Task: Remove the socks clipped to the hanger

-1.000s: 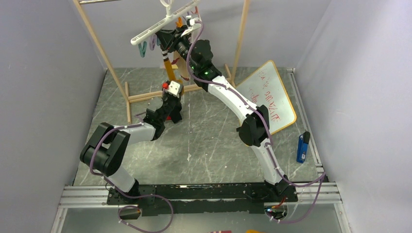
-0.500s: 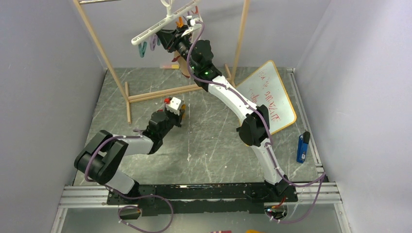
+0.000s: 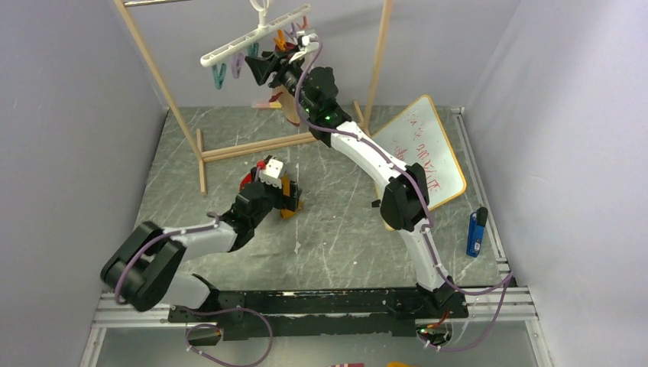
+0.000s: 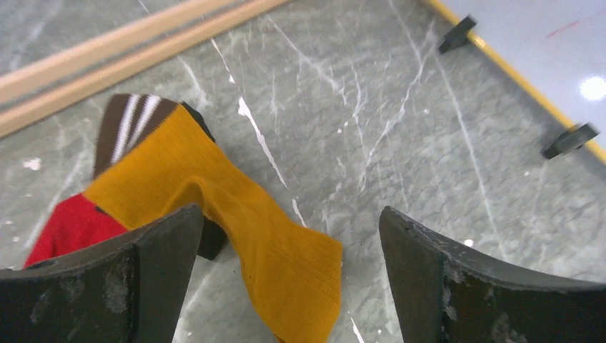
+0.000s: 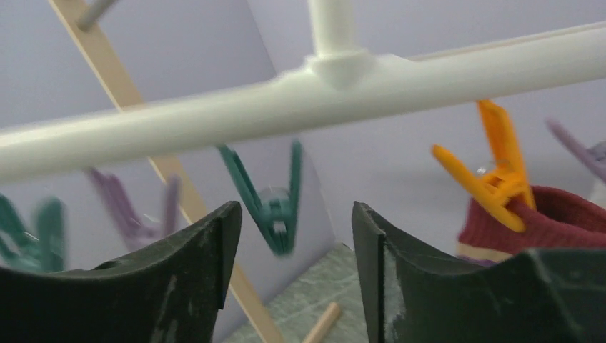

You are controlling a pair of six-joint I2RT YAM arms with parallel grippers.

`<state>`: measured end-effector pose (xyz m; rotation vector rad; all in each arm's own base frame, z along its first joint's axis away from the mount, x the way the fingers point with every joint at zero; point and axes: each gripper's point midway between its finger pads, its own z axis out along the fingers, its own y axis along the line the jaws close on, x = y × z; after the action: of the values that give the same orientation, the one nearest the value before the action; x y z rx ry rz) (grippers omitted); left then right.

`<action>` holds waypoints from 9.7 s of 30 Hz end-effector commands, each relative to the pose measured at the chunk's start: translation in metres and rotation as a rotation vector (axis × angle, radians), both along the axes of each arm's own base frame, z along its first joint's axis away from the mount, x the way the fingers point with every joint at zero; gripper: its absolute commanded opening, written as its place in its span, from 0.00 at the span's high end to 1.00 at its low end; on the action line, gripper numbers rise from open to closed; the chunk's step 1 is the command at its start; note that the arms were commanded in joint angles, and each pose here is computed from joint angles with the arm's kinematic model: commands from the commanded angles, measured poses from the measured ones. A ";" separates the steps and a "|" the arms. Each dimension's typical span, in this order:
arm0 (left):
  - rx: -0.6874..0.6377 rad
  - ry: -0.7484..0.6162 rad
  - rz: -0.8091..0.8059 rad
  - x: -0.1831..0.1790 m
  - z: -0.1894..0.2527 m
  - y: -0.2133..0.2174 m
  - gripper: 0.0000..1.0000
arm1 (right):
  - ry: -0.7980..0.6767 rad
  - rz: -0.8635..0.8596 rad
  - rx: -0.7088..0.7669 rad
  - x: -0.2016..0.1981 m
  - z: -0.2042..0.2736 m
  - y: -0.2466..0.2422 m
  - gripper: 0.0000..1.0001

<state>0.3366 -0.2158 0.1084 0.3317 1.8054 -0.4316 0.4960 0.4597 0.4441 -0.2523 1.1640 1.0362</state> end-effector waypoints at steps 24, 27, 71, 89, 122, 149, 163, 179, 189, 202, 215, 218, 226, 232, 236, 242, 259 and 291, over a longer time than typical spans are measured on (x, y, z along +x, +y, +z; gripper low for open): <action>0.024 -0.486 0.173 0.064 0.142 0.025 0.03 | 0.063 -0.182 0.038 -0.106 -0.014 -0.168 0.00; 0.042 -0.502 0.159 0.094 0.142 0.008 0.02 | 0.104 -0.181 0.078 -0.108 -0.021 -0.200 0.00; 0.070 -0.400 0.328 0.258 0.084 0.017 0.03 | 0.158 -0.226 0.051 -0.100 -0.052 -0.241 0.00; 0.102 -0.329 0.344 0.260 0.056 0.029 0.07 | 0.164 -0.209 0.052 -0.097 -0.054 -0.238 0.00; 0.092 -0.329 0.321 0.244 0.064 0.039 0.95 | 0.168 -0.165 0.041 -0.094 -0.059 -0.230 0.00; 0.021 -0.325 0.245 0.183 0.083 0.026 0.95 | 0.045 -0.140 -0.261 0.024 -0.037 -0.064 0.08; 0.036 -0.312 0.216 0.161 0.079 0.016 0.95 | -0.089 -0.203 -0.170 0.036 0.003 -0.064 0.14; 0.044 -0.312 0.191 0.146 0.082 0.010 0.95 | -0.174 -0.187 -0.081 0.045 0.029 -0.052 0.21; 0.044 -0.312 0.183 0.144 0.082 0.009 0.95 | -0.203 -0.180 -0.030 0.042 0.040 -0.052 0.31; 0.054 -0.304 0.180 0.144 0.078 0.009 0.95 | -0.192 -0.147 -0.012 0.044 0.035 -0.045 0.40; 0.061 -0.301 0.178 0.144 0.077 0.009 0.95 | -0.199 -0.140 0.004 0.042 0.040 -0.046 0.50; 0.061 -0.303 0.177 0.144 0.077 0.009 0.95 | -0.198 -0.137 0.005 0.041 0.039 -0.045 0.58; 0.066 -0.302 0.179 0.143 0.078 0.010 0.95 | -0.191 -0.143 0.010 0.042 0.038 -0.047 0.93; 0.079 -0.259 0.170 0.125 0.076 0.017 0.95 | -0.188 -0.144 0.008 0.041 0.037 -0.047 1.00; 0.072 -0.201 0.144 0.096 0.073 0.020 0.95 | -0.183 -0.140 0.009 0.040 0.036 -0.048 1.00; 0.057 -0.085 0.157 0.055 0.059 0.031 0.95 | -0.175 -0.125 0.008 0.036 0.035 -0.048 1.00; -0.150 0.232 -0.062 -0.042 0.006 0.007 0.50 | -0.165 -0.104 -0.028 0.022 0.029 -0.052 0.61; -0.143 -0.413 0.138 0.102 0.153 0.006 0.02 | 0.046 -0.220 0.092 -0.106 -0.030 -0.217 0.14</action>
<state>0.4079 -0.1986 0.2141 0.1875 1.5984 -0.3070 0.3968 0.2805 0.3842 -0.1082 1.2446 0.8782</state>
